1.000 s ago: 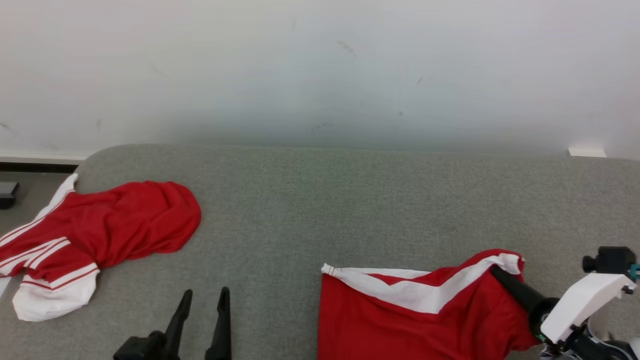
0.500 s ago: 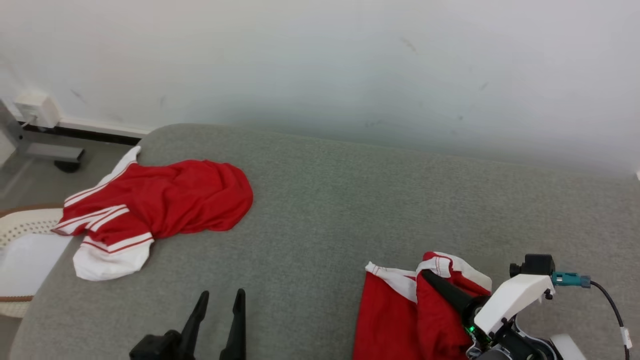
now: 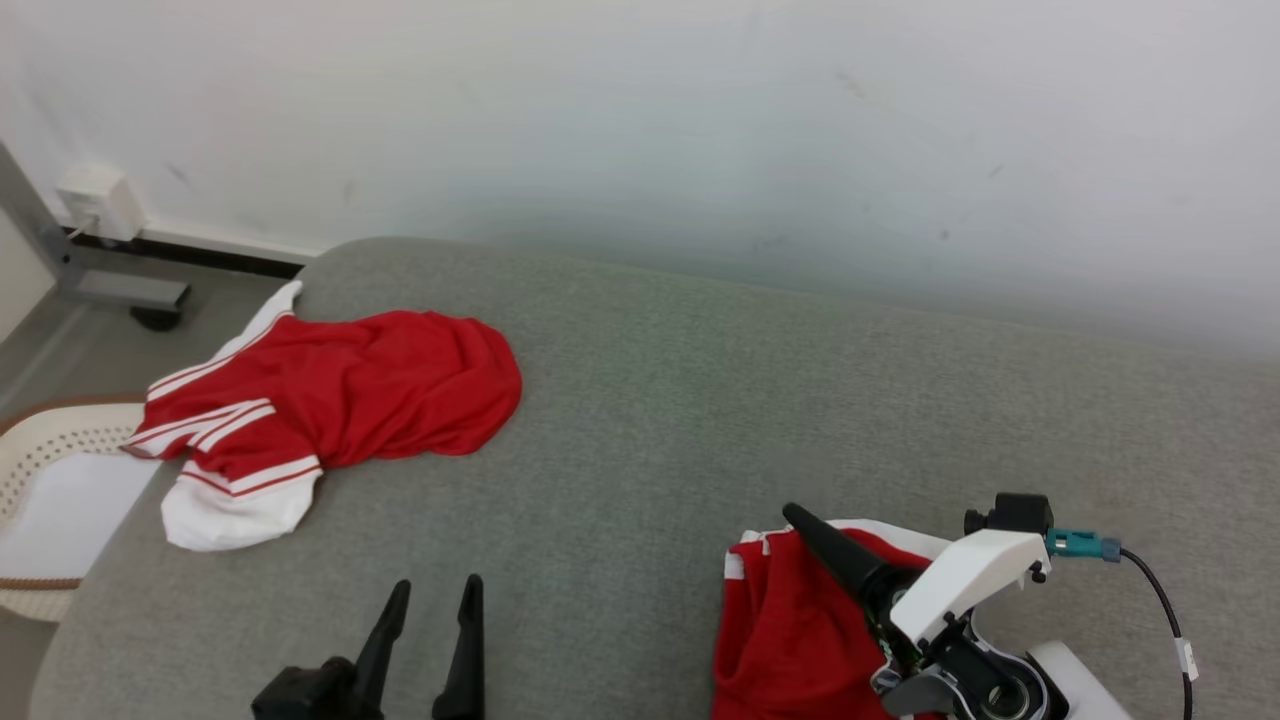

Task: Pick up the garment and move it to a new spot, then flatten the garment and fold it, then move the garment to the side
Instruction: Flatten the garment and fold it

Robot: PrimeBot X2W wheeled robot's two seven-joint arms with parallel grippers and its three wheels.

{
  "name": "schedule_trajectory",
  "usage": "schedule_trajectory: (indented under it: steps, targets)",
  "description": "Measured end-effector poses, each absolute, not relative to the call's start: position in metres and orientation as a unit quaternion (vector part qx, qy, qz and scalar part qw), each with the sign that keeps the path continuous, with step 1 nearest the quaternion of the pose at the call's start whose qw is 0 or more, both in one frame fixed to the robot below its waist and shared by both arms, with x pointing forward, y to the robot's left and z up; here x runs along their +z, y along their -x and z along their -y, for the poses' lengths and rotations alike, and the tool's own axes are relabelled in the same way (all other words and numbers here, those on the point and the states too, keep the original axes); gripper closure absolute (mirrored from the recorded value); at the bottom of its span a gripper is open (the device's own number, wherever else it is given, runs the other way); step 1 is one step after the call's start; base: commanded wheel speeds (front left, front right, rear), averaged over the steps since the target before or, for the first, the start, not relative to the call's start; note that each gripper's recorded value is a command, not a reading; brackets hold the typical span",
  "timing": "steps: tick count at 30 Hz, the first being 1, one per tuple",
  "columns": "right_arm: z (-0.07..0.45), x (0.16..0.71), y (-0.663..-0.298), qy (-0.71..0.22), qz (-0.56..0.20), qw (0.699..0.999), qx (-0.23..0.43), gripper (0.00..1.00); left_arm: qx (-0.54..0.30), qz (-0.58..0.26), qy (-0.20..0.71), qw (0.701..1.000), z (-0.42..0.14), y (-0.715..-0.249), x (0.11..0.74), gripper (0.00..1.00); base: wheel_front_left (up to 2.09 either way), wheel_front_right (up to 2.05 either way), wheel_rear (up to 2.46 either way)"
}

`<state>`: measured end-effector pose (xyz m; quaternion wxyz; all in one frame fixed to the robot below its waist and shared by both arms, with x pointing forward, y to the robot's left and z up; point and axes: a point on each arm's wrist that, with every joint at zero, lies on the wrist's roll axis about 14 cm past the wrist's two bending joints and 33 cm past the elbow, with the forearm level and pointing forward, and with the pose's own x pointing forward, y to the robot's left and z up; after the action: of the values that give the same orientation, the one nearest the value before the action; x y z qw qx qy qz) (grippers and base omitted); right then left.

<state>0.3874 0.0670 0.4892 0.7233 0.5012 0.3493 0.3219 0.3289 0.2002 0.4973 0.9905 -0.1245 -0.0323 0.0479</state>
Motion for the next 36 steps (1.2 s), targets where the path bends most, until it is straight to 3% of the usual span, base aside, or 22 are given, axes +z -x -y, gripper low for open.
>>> schedule_trajectory:
  steps: [6,10,19,25,36]
  targets:
    - [-0.052,0.538,-0.397,-0.51,-0.259,0.745,0.343,0.0,0.025,0.047,0.115,0.992,-0.19,-0.338,0.508,0.0,0.0,0.0,0.0]
    - [-0.011,0.572,-0.406,-0.486,-0.165,0.79,0.336,0.0,0.009,0.059,0.109,0.992,-0.183,-0.345,0.517,0.0,0.0,0.0,0.0]
    - [0.093,0.61,-0.409,-0.374,0.033,0.894,0.244,0.0,-0.028,0.092,0.097,0.991,-0.165,-0.364,0.541,0.0,0.0,0.0,0.0]
    - [0.14,0.594,-0.397,-0.256,0.088,0.946,0.178,0.0,-0.045,0.1,0.093,0.99,-0.155,-0.374,0.548,0.0,0.0,0.0,0.0]
    - [0.17,0.548,-0.368,-0.161,0.085,0.979,0.094,0.0,-0.046,0.086,0.085,0.992,-0.156,-0.371,0.538,0.0,0.0,0.0,0.0]
